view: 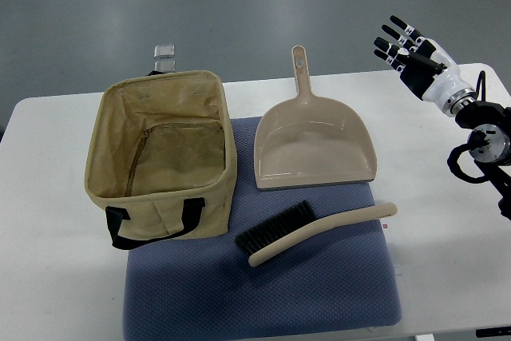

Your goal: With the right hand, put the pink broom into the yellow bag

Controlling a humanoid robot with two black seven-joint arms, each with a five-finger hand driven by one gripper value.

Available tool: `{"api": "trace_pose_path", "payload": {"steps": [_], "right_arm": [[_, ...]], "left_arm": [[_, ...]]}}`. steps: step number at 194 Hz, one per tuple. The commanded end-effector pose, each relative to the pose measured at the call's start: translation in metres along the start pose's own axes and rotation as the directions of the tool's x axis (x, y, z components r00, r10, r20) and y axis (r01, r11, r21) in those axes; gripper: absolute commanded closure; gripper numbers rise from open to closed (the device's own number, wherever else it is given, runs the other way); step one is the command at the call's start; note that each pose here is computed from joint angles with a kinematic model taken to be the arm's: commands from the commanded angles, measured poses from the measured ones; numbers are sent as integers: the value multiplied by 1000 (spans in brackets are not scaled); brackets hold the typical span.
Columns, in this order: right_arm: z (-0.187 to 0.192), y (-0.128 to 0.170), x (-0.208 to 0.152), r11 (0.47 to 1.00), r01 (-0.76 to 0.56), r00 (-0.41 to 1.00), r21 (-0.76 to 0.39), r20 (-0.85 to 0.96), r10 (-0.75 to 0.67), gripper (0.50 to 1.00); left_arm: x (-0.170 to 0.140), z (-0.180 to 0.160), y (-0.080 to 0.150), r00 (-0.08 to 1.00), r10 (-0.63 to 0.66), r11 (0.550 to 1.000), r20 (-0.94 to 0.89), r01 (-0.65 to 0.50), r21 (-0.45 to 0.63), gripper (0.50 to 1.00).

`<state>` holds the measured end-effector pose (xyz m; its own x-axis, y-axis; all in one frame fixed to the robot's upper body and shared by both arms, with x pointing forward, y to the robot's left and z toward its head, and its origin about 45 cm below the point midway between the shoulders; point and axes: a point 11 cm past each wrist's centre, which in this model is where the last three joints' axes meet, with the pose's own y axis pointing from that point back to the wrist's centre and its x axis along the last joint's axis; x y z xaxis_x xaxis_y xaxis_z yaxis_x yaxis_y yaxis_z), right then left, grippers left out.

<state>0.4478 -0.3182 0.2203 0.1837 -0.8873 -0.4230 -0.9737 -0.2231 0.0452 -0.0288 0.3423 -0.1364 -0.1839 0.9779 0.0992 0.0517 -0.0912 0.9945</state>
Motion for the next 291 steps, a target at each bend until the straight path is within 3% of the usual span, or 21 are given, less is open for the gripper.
{"api": "trace_pose_path", "payload": {"steps": [1, 111, 210, 248, 291], "right_arm": [[0, 1, 1, 1000, 3, 1000, -7, -8, -3, 570], [-14, 5, 8, 999, 37, 999, -4, -34, -37, 572], [-52, 23, 19, 983, 163, 944, -90, -275, -181, 576], [-60, 40, 7, 942, 267, 825, -202, -457, -332, 579], [-42, 63, -19, 850, 365, 549, -380, -649, -527, 585]], "left_arm": [[0, 0, 0, 1000, 0, 1000, 0, 0, 0, 500], [0, 0, 0, 1000, 0, 1000, 0, 0, 0, 500], [0, 0, 0, 1000, 0, 1000, 0, 0, 0, 500], [0, 0, 0, 1000, 0, 1000, 0, 0, 0, 500], [0, 0, 0, 1000, 0, 1000, 0, 0, 0, 500]]}}
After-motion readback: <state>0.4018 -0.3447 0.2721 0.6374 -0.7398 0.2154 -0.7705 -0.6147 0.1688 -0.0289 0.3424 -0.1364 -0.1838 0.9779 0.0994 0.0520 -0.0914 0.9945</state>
